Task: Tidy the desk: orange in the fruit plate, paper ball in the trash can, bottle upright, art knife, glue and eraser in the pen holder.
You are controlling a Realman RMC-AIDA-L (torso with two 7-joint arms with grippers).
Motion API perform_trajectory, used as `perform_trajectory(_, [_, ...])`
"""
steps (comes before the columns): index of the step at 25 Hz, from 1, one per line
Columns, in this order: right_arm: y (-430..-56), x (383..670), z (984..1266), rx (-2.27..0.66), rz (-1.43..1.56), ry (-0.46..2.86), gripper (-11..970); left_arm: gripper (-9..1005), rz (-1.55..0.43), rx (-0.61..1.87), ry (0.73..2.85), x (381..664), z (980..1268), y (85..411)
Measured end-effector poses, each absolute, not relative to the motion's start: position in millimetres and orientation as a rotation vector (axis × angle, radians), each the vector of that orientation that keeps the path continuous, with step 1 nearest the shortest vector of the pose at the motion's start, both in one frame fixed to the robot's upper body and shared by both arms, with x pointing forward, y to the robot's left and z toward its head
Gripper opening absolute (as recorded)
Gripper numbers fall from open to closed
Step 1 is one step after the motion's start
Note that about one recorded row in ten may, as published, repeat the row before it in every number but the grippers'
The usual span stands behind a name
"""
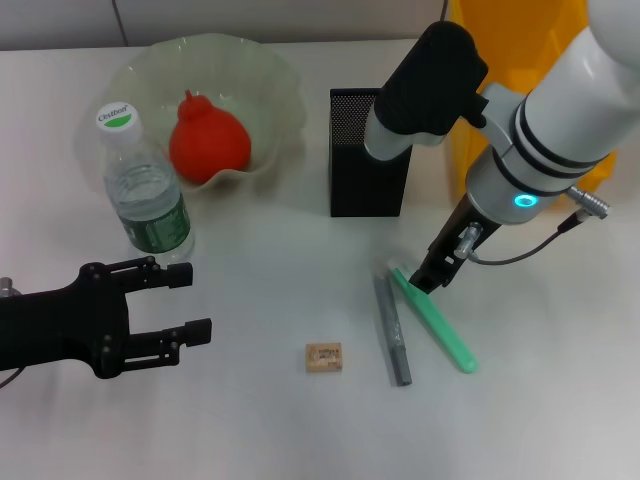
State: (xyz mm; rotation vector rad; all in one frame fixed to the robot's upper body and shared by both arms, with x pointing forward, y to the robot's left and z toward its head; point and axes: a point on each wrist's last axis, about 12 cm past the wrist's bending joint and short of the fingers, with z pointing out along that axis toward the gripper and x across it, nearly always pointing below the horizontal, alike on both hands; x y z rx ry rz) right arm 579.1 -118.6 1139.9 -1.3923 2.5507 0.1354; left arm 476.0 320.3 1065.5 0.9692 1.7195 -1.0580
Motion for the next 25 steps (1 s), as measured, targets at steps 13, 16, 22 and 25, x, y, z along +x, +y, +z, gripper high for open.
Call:
perform_trajectory(13, [-110.7,577.0,1134.9,-1.325,0.153,2.583,420,743,-1.039,0.968,1.727,479.9,1064.8,318.8])
perform_trajectory(16, [-108.6,576.1,1131.5,-1.332,0.141,2.58,407,743,-1.037,0.969,1.727,480.6,1065.0,318.6])
perform_trajectory(22, [-104.8,574.2,1122.4,-1.332,0.126,2.574,381,743,-1.032,0.969,1.732,481.8,1063.7,316.5])
perform_trajectory(25, [-105.1,574.7,1120.6,-1.329,0.126,2.577,368,743,-1.022,0.965,1.739,482.7,1062.6,316.0])
